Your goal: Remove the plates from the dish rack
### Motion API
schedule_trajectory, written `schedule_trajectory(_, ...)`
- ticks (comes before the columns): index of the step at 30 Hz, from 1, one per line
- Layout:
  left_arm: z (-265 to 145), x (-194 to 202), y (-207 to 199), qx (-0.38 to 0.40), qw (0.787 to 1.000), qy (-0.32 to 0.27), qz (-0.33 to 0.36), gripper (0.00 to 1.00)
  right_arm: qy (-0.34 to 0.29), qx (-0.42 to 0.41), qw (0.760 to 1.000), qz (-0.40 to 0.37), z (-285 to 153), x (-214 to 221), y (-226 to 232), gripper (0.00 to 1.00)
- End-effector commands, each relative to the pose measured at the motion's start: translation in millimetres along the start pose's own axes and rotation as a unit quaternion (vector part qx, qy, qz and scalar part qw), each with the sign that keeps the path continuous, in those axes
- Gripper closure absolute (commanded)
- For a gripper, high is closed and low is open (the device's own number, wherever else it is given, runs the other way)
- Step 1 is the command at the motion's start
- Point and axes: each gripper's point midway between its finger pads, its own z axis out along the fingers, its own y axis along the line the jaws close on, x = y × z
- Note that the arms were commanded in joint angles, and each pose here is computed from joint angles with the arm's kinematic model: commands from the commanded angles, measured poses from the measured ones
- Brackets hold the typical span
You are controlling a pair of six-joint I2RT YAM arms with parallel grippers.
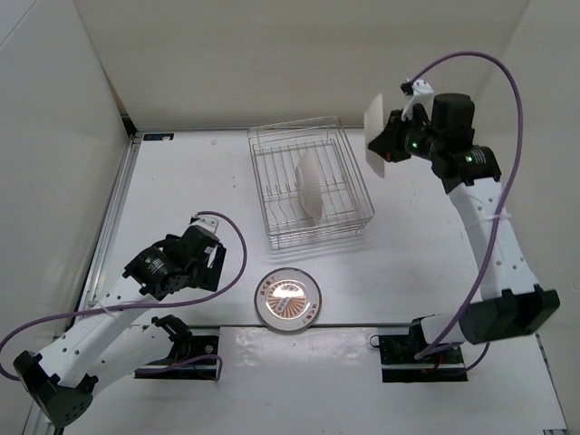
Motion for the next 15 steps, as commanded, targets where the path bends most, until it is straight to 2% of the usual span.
schedule_trajectory(1, -2, -1, 0, 0.005, 1.000, -0.012, -0.011, 0.00, -0.069, 0.190, 0.974, -0.106, -53, -25, -52, 1.00)
schedule_trajectory(2, -3, -1, 1, 0.006, 1.000, -0.014, -0.013, 0.00, -0.057, 0.224, 0.965, -0.121, -59, -17, -65, 1.00)
schedule_trajectory(3, -3, -1, 0, 0.009, 1.000, -0.016, -0.014, 0.00, -0.032, 0.259, 0.958, -0.117, -69, 10, -80, 1.00)
schedule_trajectory(5, -4, -1, 0, 0.013, 1.000, -0.020, -0.015, 0.00, 0.003, 0.286, 0.951, -0.118, -78, 37, -93, 1.00)
schedule_trajectory(6, -4, -3, -1, 0.015, 0.999, -0.026, -0.017, 0.00, 0.039, 0.295, 0.948, -0.110, -79, 72, -101, 1.00)
schedule_trajectory(9, -3, -3, -3, 0.020, 0.999, -0.023, -0.011, 0.00, 0.075, 0.350, 0.929, -0.097, -104, 118, -119, 1.00)
schedule_trajectory(12, -2, -2, -4, 0.020, 1.000, -0.017, -0.009, 0.00, 0.110, 0.357, 0.924, -0.081, -108, 156, -126, 1.00)
schedule_trajectory(13, -2, -3, -5, 0.020, 1.000, -0.014, -0.006, 0.00, 0.145, 0.357, 0.920, -0.070, -107, 186, -131, 1.00)
schedule_trajectory(15, -1, -2, -4, 0.018, 1.000, -0.011, -0.006, 0.00, 0.164, 0.355, 0.919, -0.054, -106, 204, -134, 1.00)
